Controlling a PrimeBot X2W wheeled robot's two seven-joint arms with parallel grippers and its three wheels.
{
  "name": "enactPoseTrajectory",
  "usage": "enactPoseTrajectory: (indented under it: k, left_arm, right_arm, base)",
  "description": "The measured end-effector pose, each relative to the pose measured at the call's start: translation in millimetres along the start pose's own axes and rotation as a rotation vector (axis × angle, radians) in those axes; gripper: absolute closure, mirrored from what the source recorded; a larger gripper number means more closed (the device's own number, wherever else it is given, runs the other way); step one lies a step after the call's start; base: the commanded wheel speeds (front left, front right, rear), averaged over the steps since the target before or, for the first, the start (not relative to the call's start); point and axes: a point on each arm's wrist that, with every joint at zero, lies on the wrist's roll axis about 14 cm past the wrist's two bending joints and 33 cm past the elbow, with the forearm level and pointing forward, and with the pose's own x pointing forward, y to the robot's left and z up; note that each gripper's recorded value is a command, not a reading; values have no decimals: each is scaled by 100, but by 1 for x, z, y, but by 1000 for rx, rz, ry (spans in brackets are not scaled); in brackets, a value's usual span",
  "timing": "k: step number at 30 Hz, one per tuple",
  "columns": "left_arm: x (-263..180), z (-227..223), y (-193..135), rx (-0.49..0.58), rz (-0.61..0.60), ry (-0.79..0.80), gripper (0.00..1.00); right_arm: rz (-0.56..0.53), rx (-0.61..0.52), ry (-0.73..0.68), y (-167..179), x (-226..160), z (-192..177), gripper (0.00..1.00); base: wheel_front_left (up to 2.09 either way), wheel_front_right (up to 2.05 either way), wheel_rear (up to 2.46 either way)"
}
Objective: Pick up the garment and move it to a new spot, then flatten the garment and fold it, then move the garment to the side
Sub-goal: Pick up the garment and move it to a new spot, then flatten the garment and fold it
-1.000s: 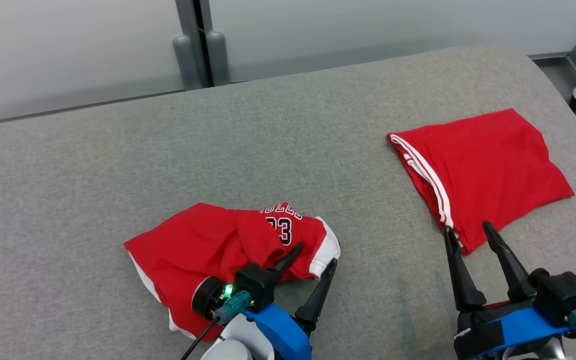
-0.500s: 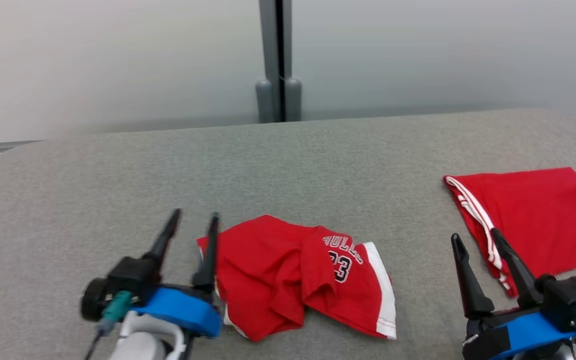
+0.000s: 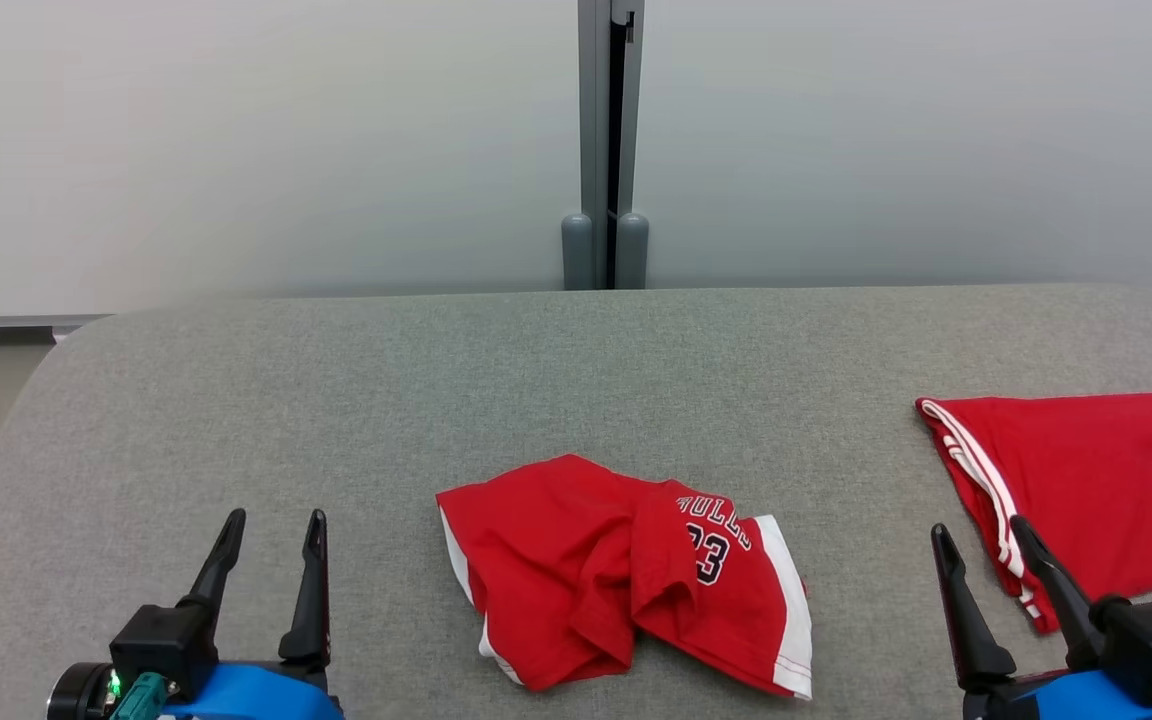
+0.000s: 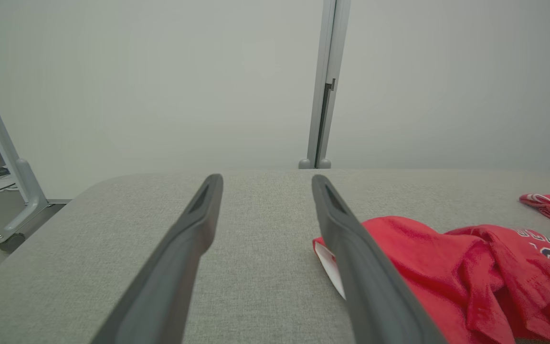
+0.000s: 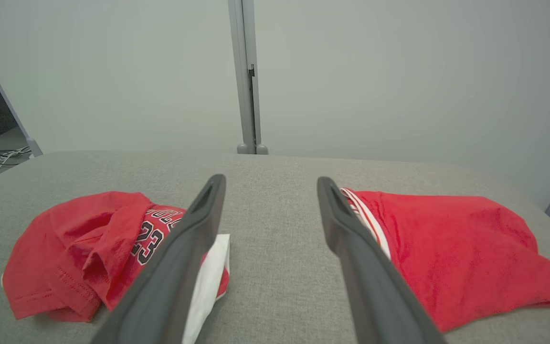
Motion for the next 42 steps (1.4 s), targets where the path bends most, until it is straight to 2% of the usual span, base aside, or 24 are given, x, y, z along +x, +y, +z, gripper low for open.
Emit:
enactPoseTrajectory:
  k: [10,31,34,42]
  left_arm:
    - [-16,-4,-9,-8,-15,19,0]
    - [-18,-2,-7,-18,-3,15,0]
    - [-16,0,-6,-3,-4,9,0]
    - [-2,15,1,10,18,-45,0]
  right_arm:
    - [-29,-9,15,-7,-19,0,0]
    - [-12,4,36,-1,-16,-4,0]
    - [36,14,77,15,-12,-14,0]
    - [285,68,269,97,2,-70,0]
  base:
    - [0,0,0]
    - [0,0,0]
    - [0,0,0]
    - [0,0,0]
